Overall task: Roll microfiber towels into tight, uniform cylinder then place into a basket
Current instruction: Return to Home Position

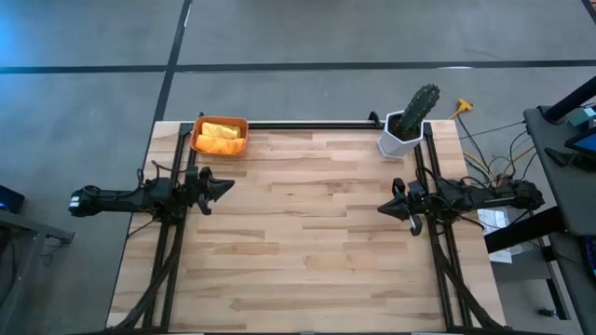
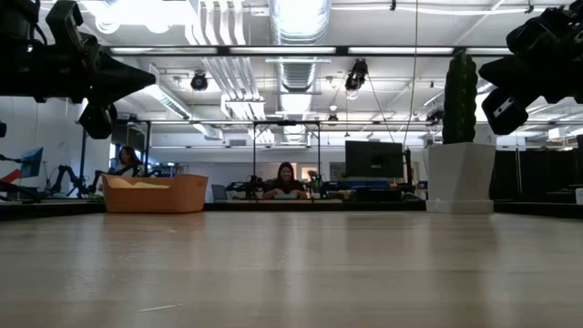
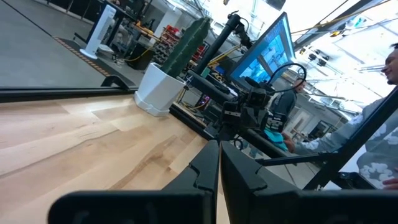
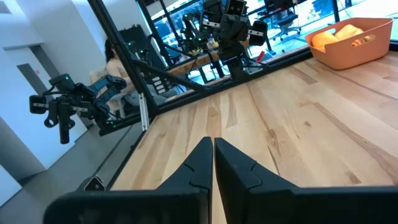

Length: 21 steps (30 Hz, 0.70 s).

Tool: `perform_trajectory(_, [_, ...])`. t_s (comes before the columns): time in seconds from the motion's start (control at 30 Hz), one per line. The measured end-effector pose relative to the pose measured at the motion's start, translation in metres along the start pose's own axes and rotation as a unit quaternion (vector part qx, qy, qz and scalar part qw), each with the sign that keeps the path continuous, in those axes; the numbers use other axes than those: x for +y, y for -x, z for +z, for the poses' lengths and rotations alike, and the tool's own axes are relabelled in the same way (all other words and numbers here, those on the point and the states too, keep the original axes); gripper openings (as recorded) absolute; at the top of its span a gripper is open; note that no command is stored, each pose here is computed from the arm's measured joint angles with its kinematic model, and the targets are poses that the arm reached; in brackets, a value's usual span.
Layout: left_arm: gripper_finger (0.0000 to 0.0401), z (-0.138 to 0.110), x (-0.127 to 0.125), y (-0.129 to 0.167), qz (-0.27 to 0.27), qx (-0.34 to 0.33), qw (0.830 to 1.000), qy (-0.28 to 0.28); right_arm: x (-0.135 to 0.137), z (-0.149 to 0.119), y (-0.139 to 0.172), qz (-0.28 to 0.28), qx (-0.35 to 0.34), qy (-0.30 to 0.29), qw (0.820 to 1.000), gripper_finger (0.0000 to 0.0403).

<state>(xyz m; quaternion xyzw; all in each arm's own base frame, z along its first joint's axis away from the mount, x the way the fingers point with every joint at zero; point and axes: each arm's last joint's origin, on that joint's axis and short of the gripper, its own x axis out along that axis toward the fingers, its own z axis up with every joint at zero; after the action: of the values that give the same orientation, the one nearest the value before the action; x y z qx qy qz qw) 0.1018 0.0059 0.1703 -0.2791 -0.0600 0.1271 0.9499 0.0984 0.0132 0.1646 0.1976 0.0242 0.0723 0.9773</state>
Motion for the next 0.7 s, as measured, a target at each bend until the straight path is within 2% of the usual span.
perform_trajectory(0.7, [0.0,0.0001,0.0002,0.0,0.003,-0.002,1.0,0.0,0.0,0.0,0.0,0.0,0.0,0.0,1.0,0.0011])
